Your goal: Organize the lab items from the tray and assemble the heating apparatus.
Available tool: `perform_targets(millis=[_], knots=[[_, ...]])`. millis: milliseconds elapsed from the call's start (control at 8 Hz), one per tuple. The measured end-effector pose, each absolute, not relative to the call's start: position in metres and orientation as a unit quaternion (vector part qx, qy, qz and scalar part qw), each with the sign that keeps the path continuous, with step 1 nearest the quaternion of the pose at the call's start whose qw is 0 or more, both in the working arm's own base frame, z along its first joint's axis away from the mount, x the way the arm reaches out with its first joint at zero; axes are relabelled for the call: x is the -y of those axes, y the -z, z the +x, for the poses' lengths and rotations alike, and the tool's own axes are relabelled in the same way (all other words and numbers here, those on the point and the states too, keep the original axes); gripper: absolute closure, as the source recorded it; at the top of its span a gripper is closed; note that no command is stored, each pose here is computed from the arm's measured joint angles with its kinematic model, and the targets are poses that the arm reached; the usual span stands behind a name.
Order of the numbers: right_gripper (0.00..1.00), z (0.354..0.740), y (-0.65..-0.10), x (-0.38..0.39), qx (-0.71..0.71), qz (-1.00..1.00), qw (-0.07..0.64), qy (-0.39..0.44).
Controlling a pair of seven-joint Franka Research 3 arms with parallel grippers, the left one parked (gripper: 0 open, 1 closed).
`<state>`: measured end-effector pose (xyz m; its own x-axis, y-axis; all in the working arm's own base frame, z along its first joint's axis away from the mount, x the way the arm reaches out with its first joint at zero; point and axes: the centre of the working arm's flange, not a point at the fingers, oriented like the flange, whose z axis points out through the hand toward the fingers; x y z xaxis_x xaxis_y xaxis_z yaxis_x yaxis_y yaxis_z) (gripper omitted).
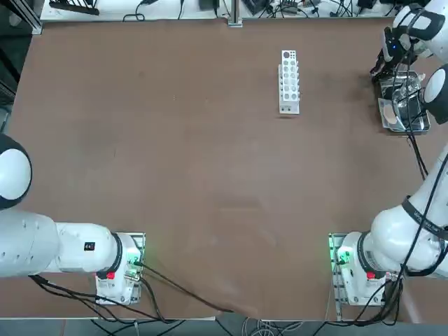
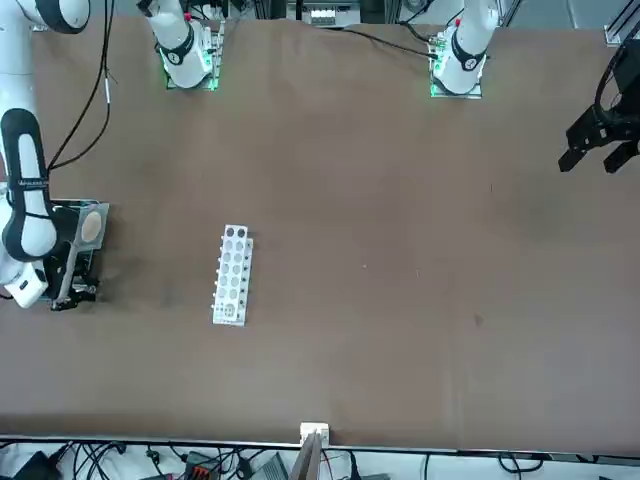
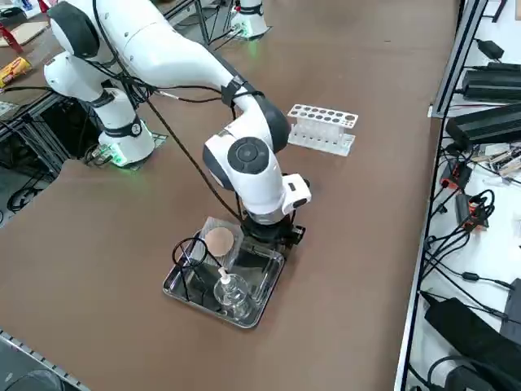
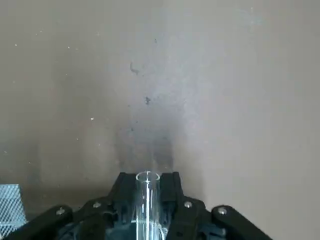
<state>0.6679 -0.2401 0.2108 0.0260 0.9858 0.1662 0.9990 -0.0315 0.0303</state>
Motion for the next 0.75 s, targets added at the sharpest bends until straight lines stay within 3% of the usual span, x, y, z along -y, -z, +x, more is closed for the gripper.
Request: perform_targets(millis=[750], knots=[[0.78, 0.6703, -0.2138, 0.2394, 0.704, -0.705, 0.044, 0.073]])
